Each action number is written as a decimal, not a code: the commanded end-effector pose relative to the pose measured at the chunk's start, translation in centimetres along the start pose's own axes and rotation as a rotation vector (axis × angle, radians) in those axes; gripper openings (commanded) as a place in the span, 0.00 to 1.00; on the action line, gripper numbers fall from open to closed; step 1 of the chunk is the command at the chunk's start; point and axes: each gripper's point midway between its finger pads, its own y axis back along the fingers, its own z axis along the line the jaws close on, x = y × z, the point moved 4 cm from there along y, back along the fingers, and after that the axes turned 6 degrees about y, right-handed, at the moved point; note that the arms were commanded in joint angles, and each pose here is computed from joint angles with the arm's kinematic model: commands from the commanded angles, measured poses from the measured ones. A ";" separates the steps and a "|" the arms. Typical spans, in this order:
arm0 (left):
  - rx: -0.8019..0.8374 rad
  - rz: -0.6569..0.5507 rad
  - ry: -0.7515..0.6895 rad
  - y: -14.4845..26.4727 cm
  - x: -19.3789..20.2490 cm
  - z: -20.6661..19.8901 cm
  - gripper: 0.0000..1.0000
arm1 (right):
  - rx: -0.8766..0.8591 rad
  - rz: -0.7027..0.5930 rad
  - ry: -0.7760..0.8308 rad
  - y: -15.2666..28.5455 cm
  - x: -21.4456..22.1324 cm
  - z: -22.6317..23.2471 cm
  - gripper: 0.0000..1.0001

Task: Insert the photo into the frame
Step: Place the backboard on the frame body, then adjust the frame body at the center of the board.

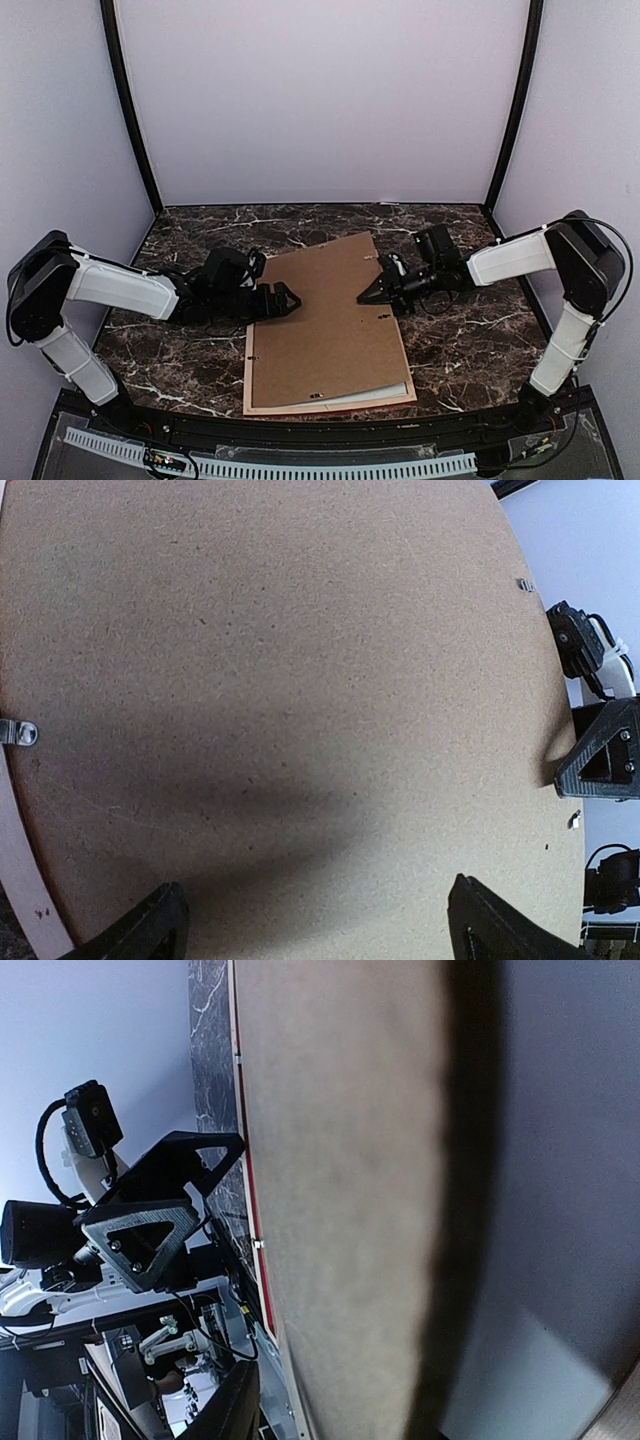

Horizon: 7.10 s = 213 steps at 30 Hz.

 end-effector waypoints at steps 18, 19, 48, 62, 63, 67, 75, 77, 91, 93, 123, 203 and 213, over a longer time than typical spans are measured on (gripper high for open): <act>-0.083 0.040 0.045 -0.4 2.2 3.1 0.92 | 0.014 0.012 0.067 -0.6 -0.4 0.4 0.45; -0.086 0.042 0.046 -0.4 2.3 3.2 0.92 | 0.018 0.012 0.066 -0.5 -0.5 0.4 0.45; -0.178 0.065 0.061 -0.1 3.5 5.5 0.92 | 0.141 0.012 0.101 0.0 -0.8 -0.2 0.59; -0.207 0.073 0.055 -0.1 3.8 6.0 0.92 | 0.216 0.004 0.119 0.6 -0.8 -0.7 0.61; -0.207 0.072 0.055 -0.1 3.7 6.0 0.92 | 0.224 0.003 0.121 0.7 -0.8 -0.8 0.61; -0.214 0.072 0.052 0.0 3.7 6.1 0.92 | 0.250 0.001 0.128 1.0 -0.8 -0.9 0.61; -0.221 0.072 0.050 0.0 3.7 6.2 0.92 | 0.314 -0.004 0.142 1.5 -0.9 -1.4 0.61; -0.223 0.073 0.049 0.0 3.7 6.2 0.92 | 0.331 -0.006 0.151 1.7 -0.9 -1.5 0.61; -0.233 0.072 0.044 0.0 3.5 6.1 0.92 | 0.452 -0.019 0.187 2.9 -1.2 -2.1 0.61; -0.236 0.072 0.042 0.0 3.5 6.1 0.92 | 0.467 -0.025 0.192 3.1 -1.3 -2.1 0.61; -0.235 -0.088 -0.093 5.9 -3.1 2.5 0.99 | 0.633 -0.064 0.272 3.2 -2.8 -4.9 0.52; -0.201 0.176 -0.173 1.5 -4.2 3.5 0.92 | 0.579 -0.086 0.230 1.7 -1.9 -5.4 0.26; -0.260 0.152 -0.211 2.7 -5.1 3.4 0.92 | 0.668 -0.040 0.270 0.6 -1.3 -6.0 0.31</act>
